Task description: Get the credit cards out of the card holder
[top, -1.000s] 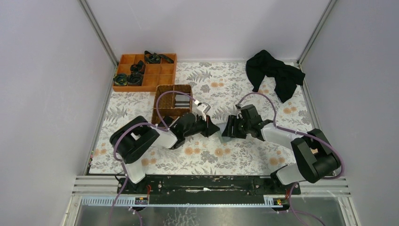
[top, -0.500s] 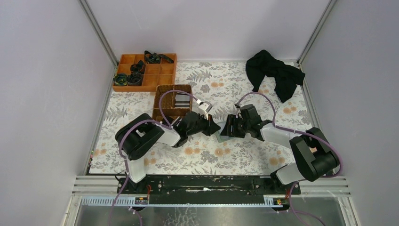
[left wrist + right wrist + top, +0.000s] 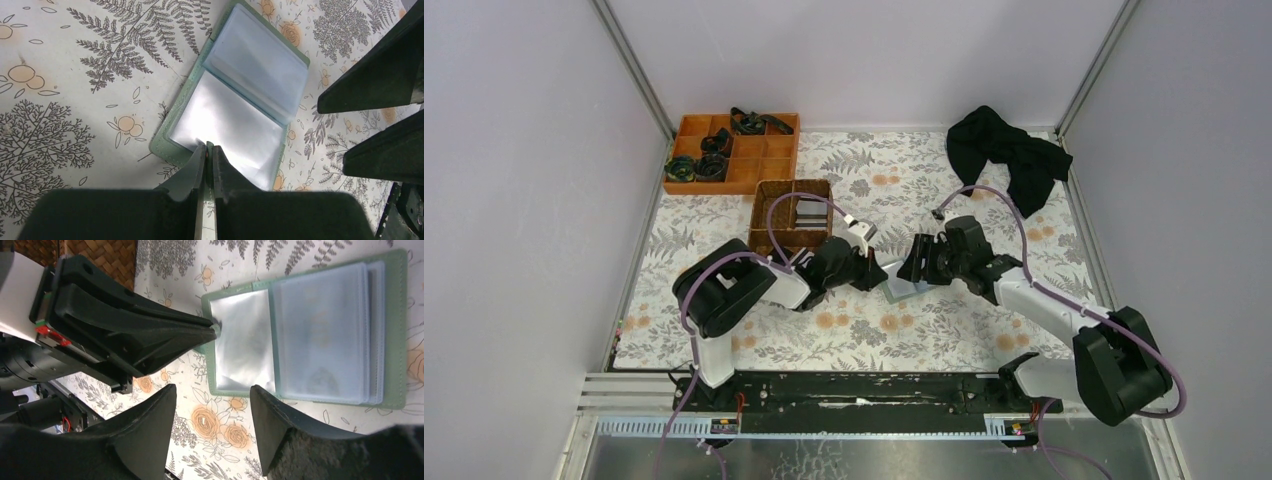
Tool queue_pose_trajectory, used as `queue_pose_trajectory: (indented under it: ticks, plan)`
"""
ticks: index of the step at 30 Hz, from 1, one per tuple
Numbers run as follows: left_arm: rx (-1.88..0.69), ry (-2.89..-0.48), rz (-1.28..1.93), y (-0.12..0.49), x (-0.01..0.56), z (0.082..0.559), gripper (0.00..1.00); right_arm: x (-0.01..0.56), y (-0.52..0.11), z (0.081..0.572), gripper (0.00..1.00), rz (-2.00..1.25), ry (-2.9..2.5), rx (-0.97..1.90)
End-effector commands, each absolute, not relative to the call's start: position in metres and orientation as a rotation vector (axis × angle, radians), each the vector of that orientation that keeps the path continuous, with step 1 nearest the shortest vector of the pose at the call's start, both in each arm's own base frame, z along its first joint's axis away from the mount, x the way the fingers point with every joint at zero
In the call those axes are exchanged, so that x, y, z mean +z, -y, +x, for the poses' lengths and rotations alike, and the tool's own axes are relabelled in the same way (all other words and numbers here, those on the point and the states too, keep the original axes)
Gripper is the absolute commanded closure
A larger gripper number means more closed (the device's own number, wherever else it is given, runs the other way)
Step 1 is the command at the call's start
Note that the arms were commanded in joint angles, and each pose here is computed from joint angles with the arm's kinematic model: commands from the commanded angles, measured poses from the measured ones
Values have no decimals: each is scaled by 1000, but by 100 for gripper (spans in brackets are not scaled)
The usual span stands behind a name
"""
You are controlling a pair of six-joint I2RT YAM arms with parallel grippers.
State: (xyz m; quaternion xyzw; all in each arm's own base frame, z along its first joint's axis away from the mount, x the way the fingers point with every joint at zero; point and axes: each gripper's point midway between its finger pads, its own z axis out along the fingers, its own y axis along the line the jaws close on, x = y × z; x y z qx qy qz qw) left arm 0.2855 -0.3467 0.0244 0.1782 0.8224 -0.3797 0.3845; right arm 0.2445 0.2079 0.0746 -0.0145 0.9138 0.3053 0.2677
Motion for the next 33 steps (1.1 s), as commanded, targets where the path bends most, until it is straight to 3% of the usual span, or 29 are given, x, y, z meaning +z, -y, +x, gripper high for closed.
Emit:
queue_pose_trajectory:
  ticks: [1,10,15,23,33]
  plan:
    - [-855,-2220,481,333,-14,281,100,73,-205,259,36,-68,-2480,761]
    - [-834,-2266,495,332,-28,282,100,29,-190,273,36,-8,-2580,674]
    - [-852,-2269,496,335,-33,283,100,20,-202,265,36,-31,-2613,775]
    - [-877,-2249,494,345,-31,291,100,25,-235,248,38,-29,-2606,1096]
    - [-849,-2245,497,341,-28,294,100,63,-217,267,40,-43,-2506,924]
